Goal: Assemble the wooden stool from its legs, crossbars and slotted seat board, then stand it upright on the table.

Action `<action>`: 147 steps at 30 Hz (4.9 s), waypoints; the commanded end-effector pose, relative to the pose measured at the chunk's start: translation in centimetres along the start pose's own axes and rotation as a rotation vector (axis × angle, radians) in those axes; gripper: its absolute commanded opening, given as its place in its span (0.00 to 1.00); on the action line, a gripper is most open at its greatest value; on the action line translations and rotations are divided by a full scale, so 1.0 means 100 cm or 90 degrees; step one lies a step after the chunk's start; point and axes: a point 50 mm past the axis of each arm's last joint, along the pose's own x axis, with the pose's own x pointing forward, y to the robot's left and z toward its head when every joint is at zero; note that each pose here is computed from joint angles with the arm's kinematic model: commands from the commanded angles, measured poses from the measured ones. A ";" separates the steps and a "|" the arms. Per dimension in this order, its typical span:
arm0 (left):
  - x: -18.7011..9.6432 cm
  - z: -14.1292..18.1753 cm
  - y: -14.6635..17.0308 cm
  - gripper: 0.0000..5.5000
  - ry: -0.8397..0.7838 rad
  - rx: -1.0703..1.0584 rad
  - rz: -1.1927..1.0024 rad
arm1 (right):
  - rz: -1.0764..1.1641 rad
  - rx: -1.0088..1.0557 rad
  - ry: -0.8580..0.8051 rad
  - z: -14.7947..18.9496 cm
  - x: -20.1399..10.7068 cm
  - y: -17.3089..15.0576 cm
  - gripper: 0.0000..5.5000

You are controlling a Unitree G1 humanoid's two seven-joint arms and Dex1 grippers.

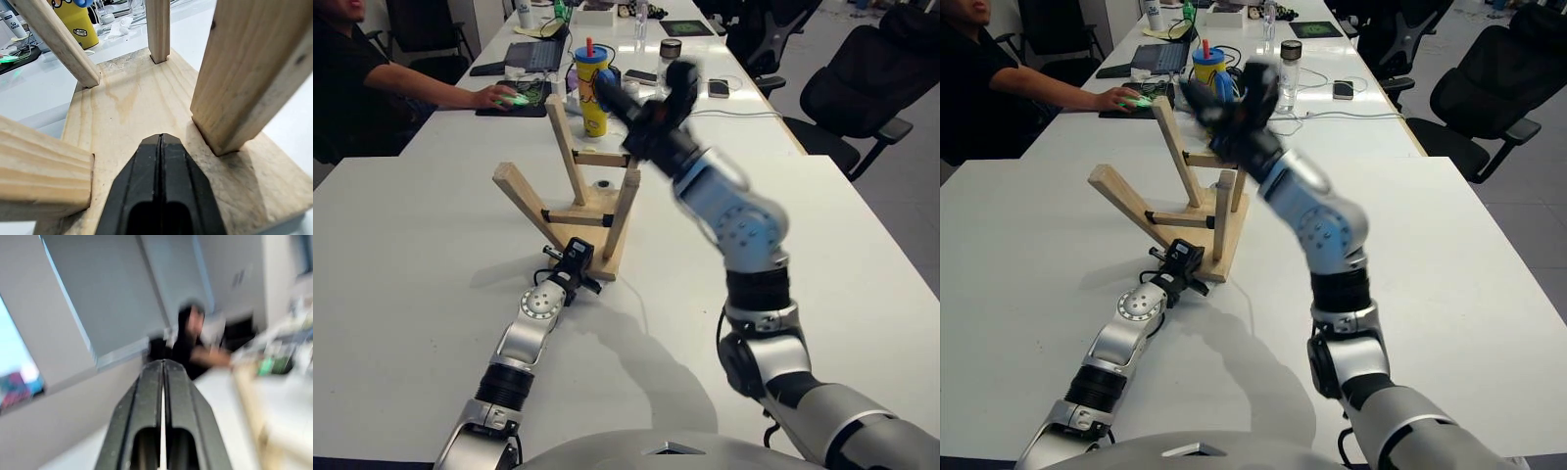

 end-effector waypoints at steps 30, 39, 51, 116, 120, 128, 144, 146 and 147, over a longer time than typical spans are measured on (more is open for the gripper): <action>-0.034 0.011 0.017 0.00 -0.143 0.089 0.032 | -0.087 -0.092 0.191 -0.060 -0.071 -0.079 0.01; -0.077 -0.049 0.028 0.00 0.001 0.032 0.034 | 0.172 -0.152 0.176 -0.078 -0.061 -0.044 0.01; -0.042 -0.041 0.031 0.00 0.065 -0.008 0.060 | 0.196 -0.091 0.281 -0.141 -0.073 -0.007 0.01; -0.068 0.022 0.042 0.12 -0.038 0.112 -0.183 | -0.373 -0.154 0.460 -0.082 -0.188 -0.094 0.00; -0.079 0.020 0.055 0.22 -0.096 0.127 -0.177 | -0.438 -0.183 0.496 -0.086 -0.212 -0.107 0.00; -0.099 0.025 0.114 0.42 -0.110 0.245 -0.173 | -0.413 -0.144 0.548 -0.100 -0.232 -0.101 0.00; -0.039 0.045 0.132 0.69 -0.099 0.276 -0.380 | -0.327 -0.102 0.568 -0.120 -0.213 -0.098 0.00; -0.032 0.050 0.131 0.65 -0.102 0.268 -0.399 | -0.324 -0.101 0.568 -0.121 -0.211 -0.099 0.00; -0.030 0.051 0.131 0.64 -0.099 0.260 -0.411 | -0.322 -0.101 0.570 -0.122 -0.210 -0.099 0.00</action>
